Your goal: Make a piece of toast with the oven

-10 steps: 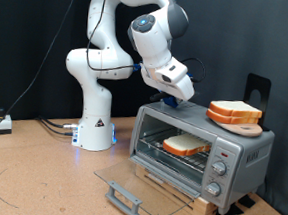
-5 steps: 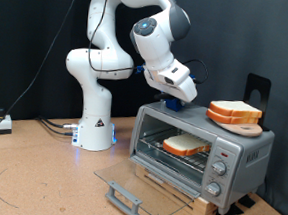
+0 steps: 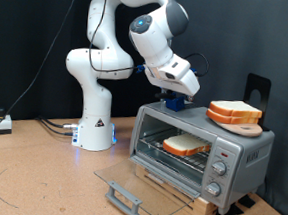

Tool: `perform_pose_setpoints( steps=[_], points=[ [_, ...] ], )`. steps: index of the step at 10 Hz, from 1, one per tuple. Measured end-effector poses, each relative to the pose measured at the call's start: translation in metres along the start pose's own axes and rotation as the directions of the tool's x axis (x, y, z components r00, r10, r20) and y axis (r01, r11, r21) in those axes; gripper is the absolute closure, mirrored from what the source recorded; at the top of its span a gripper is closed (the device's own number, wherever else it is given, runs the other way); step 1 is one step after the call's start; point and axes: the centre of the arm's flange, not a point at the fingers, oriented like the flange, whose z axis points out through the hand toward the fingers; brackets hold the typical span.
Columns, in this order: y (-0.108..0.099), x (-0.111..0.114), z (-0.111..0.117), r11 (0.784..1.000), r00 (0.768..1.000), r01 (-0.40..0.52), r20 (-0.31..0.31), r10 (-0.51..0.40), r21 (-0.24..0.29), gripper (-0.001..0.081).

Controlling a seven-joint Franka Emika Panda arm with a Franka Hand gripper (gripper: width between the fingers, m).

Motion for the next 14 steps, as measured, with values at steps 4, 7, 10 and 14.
perform_pose_setpoints(
  steps=[4,7,10,14],
  points=[
    [-0.015,0.001,-0.034,0.999,0.996,0.025,-0.085,-0.023,0.021,-0.0001],
    [-0.001,-0.014,-0.059,0.999,0.993,-0.013,-0.117,0.007,-0.043,-0.0001],
    [0.013,-0.046,-0.093,0.993,0.990,-0.089,-0.116,0.079,-0.084,-0.0001],
    [0.024,-0.090,-0.134,0.986,0.981,-0.159,-0.121,0.151,-0.053,-0.0001]
  ],
)
